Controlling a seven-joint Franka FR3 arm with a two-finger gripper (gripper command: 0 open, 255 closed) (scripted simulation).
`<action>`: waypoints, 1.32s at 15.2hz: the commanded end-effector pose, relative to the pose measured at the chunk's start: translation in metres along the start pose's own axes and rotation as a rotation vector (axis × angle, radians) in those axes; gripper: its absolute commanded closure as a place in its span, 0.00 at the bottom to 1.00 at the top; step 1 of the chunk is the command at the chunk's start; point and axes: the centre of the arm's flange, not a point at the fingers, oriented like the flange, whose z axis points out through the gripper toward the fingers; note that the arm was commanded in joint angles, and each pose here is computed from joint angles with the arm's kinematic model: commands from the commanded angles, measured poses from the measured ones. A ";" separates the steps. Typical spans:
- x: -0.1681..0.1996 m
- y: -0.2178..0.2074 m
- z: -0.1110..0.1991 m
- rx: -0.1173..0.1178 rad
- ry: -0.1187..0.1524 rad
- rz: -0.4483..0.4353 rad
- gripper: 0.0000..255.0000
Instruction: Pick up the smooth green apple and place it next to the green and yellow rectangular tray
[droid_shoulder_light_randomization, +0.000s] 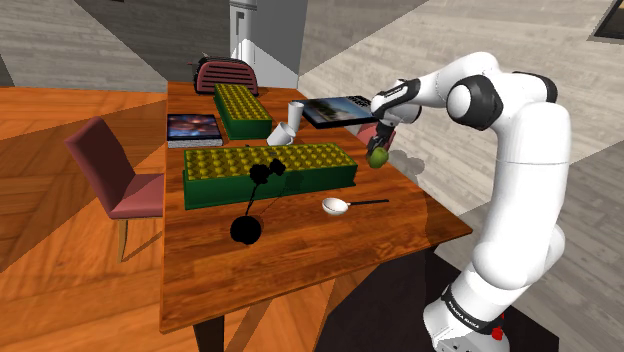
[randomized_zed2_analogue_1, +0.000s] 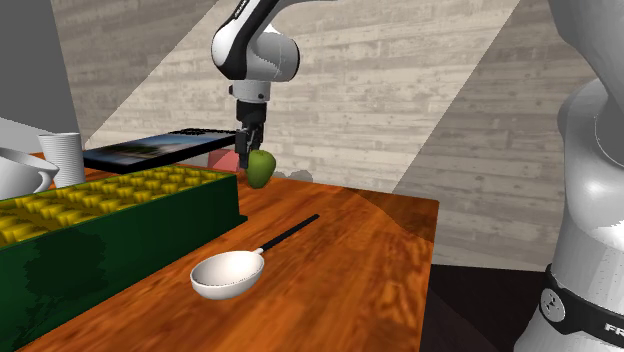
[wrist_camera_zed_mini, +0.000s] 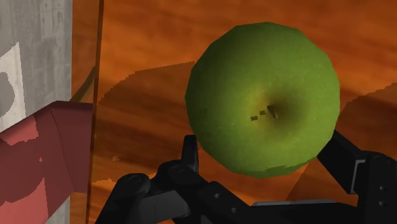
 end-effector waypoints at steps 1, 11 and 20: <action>0.001 0.001 -0.009 0.000 0.000 0.000 1.00; 0.008 0.005 -0.061 0.000 0.000 0.000 1.00; 0.015 0.009 -0.108 0.000 0.000 0.000 1.00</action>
